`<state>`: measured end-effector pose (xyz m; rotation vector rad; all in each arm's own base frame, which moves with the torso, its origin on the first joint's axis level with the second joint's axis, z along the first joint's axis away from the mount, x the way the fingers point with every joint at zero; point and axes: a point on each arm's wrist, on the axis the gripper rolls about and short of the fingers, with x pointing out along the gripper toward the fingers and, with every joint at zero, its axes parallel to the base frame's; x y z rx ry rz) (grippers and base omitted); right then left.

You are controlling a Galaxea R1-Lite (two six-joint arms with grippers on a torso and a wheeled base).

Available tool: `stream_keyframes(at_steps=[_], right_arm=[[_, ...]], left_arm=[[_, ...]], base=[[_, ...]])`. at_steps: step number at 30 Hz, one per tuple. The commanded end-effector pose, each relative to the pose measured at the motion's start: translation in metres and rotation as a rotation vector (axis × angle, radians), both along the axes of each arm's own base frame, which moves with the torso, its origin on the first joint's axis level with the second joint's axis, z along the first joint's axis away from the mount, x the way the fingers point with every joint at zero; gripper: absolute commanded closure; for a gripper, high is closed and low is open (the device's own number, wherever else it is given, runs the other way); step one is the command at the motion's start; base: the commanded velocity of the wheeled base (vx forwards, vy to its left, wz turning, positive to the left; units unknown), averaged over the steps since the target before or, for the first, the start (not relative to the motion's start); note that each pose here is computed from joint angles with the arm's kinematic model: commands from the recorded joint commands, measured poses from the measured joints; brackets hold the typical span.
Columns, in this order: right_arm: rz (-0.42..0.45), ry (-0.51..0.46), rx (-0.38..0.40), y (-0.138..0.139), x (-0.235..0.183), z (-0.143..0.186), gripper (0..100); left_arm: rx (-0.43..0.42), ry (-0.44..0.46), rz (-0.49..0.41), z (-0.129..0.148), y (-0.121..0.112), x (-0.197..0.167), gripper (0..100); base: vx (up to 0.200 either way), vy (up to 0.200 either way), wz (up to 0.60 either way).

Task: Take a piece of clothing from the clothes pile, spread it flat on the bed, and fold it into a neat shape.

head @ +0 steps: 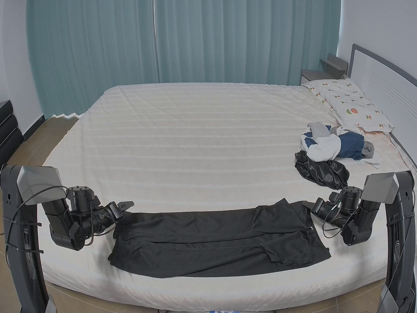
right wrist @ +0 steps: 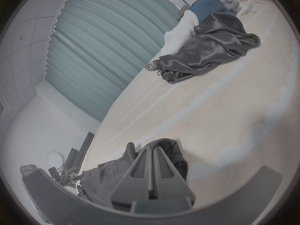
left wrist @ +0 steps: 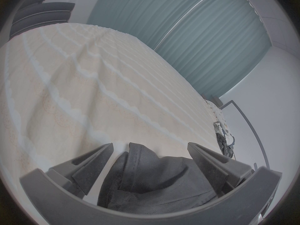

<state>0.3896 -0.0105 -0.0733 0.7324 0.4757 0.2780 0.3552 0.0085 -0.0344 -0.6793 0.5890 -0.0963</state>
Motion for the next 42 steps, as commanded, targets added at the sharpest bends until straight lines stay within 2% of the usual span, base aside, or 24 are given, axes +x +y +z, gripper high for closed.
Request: stream_keyframes(at_steps=[1,6,7,16,28,42], right_arm=[[0.001,0.001,0.000,0.000,0.000,-0.001,100],[0.001,0.003,0.000,0.000,0.000,-0.001,100],[0.001,0.006,0.000,0.000,0.000,-0.002,100],[0.002,0.004,-0.001,0.000,0.000,-0.002,100],[-0.004,-0.041,0.000,-0.002,0.001,0.000,100],[-0.007,-0.054,0.003,-0.003,0.007,-0.002,100]], left_arm=[[0.010,0.017,-0.010,-0.006,-0.001,-0.001,0],[0.014,0.023,-0.025,-0.007,-0.006,-0.001,0],[0.027,0.023,-0.033,-0.008,-0.006,-0.002,100],[0.059,0.033,-0.030,-0.014,-0.004,-0.005,100],[0.077,0.033,0.083,-0.016,0.005,-0.006,100],[0.072,0.040,0.085,-0.017,0.004,-0.006,100]], base=[[0.000,0.000,0.00],[0.000,0.000,0.00],[0.000,0.000,0.00],[0.000,0.000,0.00],[0.000,0.000,0.00],[0.000,0.000,0.00]])
